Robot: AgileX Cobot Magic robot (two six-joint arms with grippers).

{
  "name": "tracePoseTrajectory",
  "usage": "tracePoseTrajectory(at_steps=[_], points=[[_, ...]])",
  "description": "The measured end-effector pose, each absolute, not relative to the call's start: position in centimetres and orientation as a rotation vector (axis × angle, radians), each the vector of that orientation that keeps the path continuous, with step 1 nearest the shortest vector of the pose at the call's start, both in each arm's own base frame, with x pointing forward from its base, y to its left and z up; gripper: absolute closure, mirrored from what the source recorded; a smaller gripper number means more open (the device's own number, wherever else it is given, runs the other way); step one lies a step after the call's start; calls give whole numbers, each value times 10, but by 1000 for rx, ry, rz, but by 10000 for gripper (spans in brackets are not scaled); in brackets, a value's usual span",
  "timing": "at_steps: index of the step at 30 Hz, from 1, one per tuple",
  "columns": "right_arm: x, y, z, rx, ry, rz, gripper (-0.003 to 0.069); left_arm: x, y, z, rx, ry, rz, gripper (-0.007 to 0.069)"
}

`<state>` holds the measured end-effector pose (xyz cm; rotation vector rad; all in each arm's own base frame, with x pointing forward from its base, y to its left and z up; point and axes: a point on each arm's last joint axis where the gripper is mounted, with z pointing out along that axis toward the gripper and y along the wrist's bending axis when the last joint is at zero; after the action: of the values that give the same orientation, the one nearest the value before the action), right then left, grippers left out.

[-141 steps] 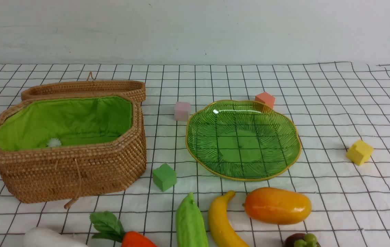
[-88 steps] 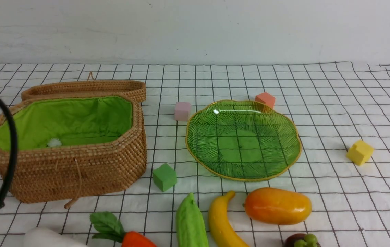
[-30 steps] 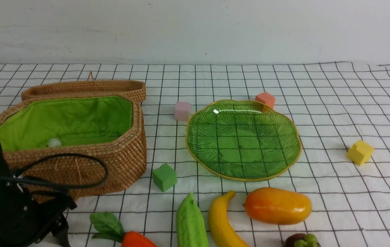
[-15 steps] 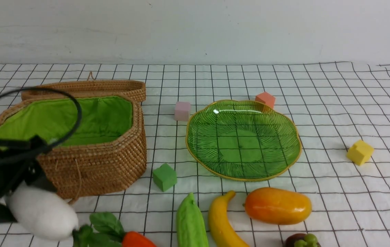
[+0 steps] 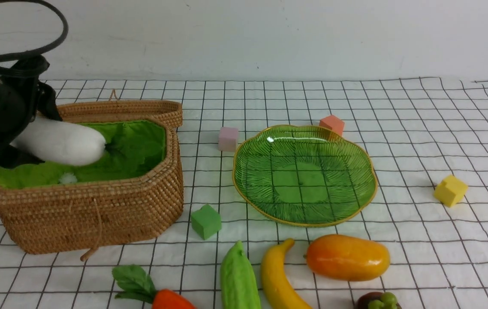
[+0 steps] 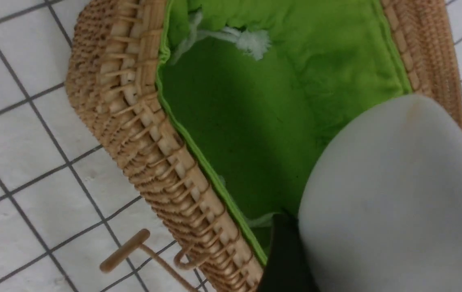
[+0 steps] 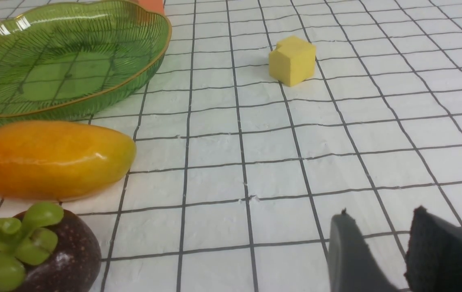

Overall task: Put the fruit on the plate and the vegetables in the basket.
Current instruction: Take a daikon with your left arm and place it on the basket on the left, then use the left arm to grab a carrot and put it into the left basket

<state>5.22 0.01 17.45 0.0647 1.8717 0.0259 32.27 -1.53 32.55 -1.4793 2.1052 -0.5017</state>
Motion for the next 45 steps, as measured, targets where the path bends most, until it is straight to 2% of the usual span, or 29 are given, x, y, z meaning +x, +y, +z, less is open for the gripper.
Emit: tracePoseTrajectory(at_steps=[4, 10, 15, 19, 22, 27, 30, 31, 32, 33, 37, 41, 45], points=[[52, 0, 175, 65, 1872, 26, 420, 344, -16, 314, -1521, 2117, -485, 102], [52, 0, 175, 65, 1872, 26, 420, 348, -16, 325, -1406, 2150, -467, 27], [52, 0, 175, 65, 1872, 26, 420, 341, -16, 341, -1244, 2253, -397, 41], [52, 0, 175, 65, 1872, 26, 420, 312, -28, 359, -857, 2507, -289, 74], [52, 0, 175, 65, 1872, 26, 420, 287, -42, 360, -730, 2636, -252, 82], [52, 0, 175, 65, 1872, 26, 420, 240, -64, 331, -776, 2728, -262, 83], [52, 0, 175, 65, 1872, 26, 420, 213, -78, 301, -971, 2702, -370, 83], [52, 0, 175, 65, 1872, 26, 420, 203, -88, 282, -1090, 2685, -444, 83], [52, 0, 175, 65, 1872, 26, 420, 200, -91, 277, -1125, 2683, -471, 83], [52, 0, 175, 65, 1872, 26, 420, 192, -102, 256, -1228, 2677, -540, 83], [52, 0, 175, 65, 1872, 26, 420, 188, -125, 229, -1299, 2632, -668, 83], [52, 0, 175, 65, 1872, 26, 420, 198, -144, 211, -1285, 2620, -706, 83], [52, 0, 175, 65, 1872, 26, 420, 213, -154, 180, -1335, 2662, -607, 83]])
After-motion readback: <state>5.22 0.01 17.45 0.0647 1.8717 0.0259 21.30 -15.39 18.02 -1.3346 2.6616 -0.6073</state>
